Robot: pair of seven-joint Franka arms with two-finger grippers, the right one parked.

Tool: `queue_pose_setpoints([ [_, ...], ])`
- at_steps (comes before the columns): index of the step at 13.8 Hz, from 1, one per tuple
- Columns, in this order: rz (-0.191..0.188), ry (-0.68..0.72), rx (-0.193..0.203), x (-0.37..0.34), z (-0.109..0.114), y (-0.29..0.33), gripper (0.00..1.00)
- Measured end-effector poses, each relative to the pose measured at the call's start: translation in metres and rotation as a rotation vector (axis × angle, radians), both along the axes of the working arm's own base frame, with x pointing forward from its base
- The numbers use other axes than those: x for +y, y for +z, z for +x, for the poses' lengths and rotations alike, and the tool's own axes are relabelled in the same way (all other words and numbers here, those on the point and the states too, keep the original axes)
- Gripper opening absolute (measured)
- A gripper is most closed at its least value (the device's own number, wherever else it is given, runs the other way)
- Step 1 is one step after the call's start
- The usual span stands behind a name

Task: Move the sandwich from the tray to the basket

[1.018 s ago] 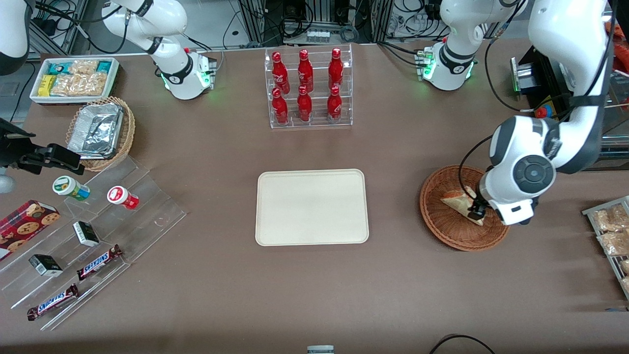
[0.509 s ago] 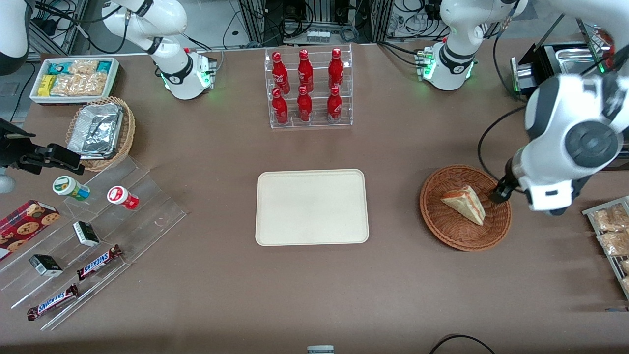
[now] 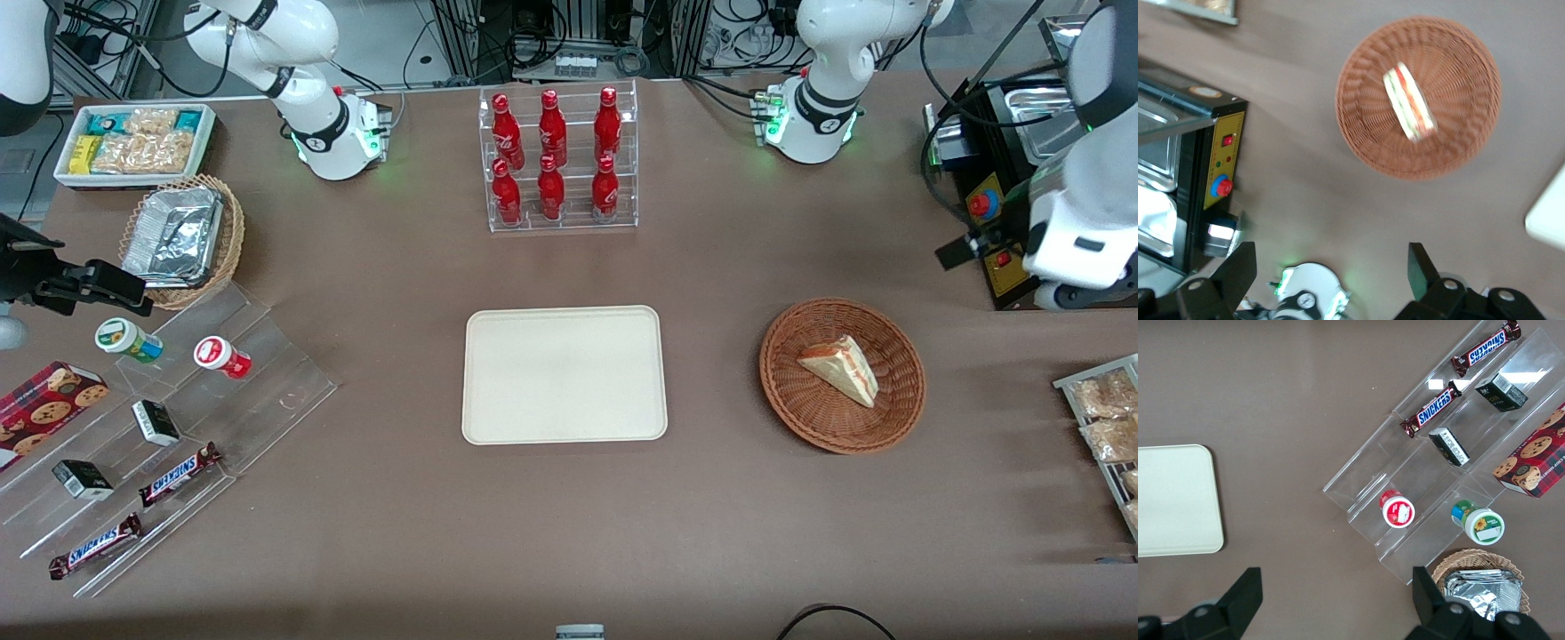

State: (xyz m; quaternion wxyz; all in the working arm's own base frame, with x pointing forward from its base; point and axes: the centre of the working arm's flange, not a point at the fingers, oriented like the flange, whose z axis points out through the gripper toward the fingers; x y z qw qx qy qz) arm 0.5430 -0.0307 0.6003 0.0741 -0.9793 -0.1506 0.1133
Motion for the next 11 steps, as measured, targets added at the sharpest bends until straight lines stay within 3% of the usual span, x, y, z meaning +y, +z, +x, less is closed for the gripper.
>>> queue_pose_setpoints([
  [4,-0.173,-0.162,-0.006,0.063,-0.033,0.044,1.00],
  [7,-0.191,-0.181,-0.044,0.077,-0.050,0.065,1.00],
  [11,-0.180,-0.232,-0.037,0.051,-0.047,0.064,1.00],
])
